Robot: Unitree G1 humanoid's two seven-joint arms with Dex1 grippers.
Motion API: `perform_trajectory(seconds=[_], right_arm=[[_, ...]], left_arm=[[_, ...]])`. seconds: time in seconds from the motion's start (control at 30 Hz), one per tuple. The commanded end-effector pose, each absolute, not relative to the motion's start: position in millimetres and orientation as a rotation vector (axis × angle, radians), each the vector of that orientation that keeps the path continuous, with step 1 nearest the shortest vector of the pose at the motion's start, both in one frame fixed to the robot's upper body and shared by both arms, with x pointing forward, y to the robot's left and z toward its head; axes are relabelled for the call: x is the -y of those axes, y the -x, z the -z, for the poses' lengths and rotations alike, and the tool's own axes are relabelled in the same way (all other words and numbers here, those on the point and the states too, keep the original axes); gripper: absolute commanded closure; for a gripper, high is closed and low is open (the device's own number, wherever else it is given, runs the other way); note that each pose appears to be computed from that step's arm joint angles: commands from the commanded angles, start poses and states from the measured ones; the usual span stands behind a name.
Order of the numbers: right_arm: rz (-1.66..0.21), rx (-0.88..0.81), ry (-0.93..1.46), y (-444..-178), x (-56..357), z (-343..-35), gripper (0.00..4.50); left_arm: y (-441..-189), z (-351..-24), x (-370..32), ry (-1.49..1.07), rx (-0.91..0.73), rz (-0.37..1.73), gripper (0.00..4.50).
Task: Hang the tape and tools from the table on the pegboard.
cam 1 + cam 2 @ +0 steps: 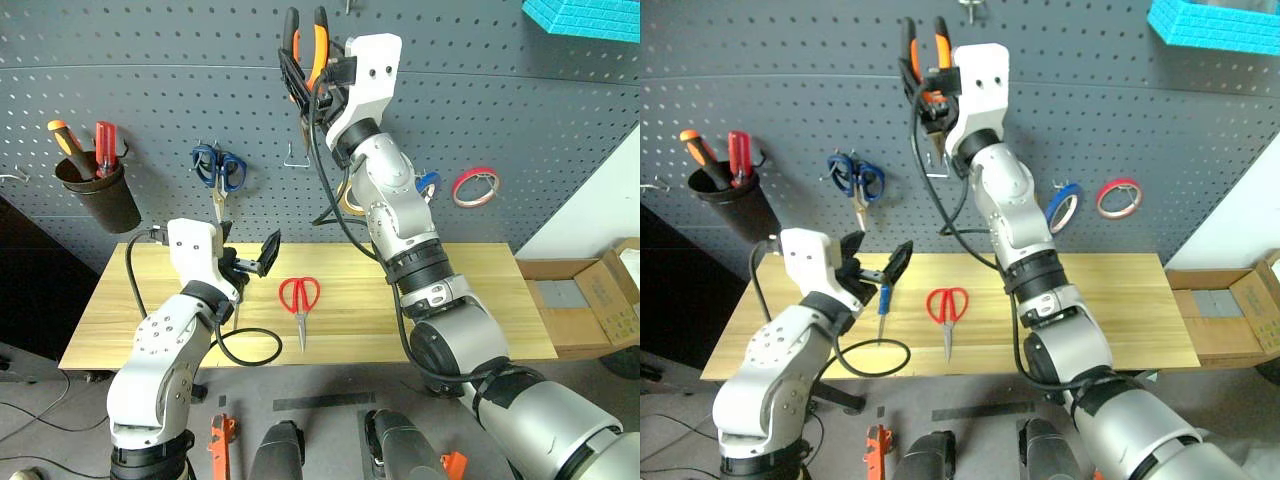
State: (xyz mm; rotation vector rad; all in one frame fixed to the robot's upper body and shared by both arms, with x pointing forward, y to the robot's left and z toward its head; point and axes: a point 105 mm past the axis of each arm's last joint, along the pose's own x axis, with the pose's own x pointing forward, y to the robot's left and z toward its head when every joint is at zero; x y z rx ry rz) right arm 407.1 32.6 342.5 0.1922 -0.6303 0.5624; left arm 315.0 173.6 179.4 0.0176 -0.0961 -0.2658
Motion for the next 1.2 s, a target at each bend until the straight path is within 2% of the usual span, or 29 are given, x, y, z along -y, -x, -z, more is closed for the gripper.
perform_trajectory(seconds=[0.03, 0.4, 0.53, 0.73, 1.2], right_arm=[[-0.545, 0.770, -0.260, -389.3, -43.6, -381.5, 1.62], [-0.444, 0.764, -0.290, -399.2, -44.3, -374.0, 1.62], [-0.424, 0.754, -0.316, -400.9, -44.1, -370.4, 1.62], [-0.431, 0.694, -0.341, -397.2, -64.6, -344.1, 1.62], [-0.400, 0.741, -0.404, -393.8, -58.1, -371.4, 1.62]], left_arm=[[-326.7, -200.0, -173.1, -0.033, 0.159, 0.287, 0.00], [-340.9, -212.1, -191.2, -0.071, 0.151, 0.287, 0.00], [-339.1, -218.1, -198.8, -0.087, 0.148, 0.271, 0.00], [-321.2, -214.6, -215.0, -0.116, 0.100, 0.230, 0.00], [-307.3, -214.1, -228.7, -0.100, 0.084, 0.178, 0.00]])
